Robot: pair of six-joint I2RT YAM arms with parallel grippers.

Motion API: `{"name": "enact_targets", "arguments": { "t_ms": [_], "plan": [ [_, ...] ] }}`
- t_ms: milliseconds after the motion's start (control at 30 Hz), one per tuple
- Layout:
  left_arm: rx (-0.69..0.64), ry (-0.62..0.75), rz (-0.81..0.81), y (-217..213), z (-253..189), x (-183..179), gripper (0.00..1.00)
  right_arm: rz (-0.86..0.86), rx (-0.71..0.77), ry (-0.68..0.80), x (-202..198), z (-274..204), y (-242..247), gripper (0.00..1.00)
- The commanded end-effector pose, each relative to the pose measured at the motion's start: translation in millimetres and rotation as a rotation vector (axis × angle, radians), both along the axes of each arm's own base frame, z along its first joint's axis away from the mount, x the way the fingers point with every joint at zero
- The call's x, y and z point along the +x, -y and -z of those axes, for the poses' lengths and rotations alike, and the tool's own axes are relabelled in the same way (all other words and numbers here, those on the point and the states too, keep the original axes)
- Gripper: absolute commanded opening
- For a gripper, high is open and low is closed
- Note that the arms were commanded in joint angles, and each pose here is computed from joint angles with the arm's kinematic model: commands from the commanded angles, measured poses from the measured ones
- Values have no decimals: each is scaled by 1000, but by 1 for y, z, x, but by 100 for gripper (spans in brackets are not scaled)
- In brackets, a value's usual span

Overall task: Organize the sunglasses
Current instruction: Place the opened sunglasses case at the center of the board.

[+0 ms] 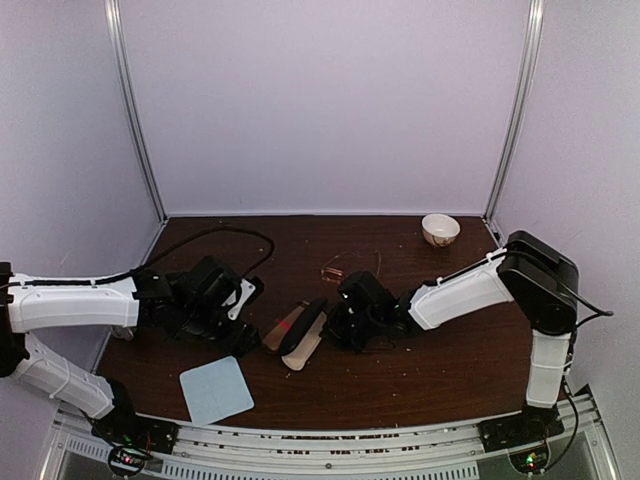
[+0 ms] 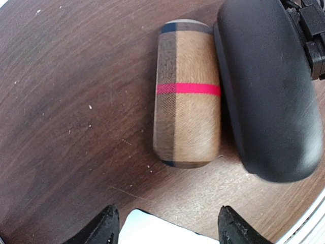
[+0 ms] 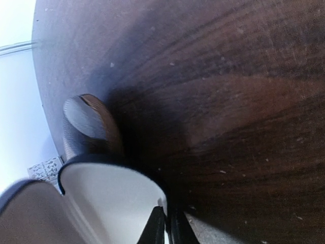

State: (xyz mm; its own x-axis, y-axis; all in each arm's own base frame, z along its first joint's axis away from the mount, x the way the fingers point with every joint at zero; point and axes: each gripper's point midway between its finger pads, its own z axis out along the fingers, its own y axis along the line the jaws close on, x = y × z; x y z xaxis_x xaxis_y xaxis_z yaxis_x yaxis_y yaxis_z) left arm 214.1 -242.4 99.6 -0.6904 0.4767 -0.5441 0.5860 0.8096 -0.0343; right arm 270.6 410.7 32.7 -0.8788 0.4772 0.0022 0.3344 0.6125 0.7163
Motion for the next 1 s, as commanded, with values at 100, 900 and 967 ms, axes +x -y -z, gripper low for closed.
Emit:
{"name": "enact_targets", "arguments": {
  "t_ms": [100, 900, 967],
  "plan": [
    [-31, 30, -13, -3, 2, 7, 70, 38, -39, -46, 3, 10, -10, 9],
    [-48, 22, -20, -9, 5, 13, 69, 27, -12, -53, 10, 9, -23, 36],
    [-46, 21, -23, -10, 4, 12, 69, 25, -13, -31, 11, 2, -20, 39]
  ]
}}
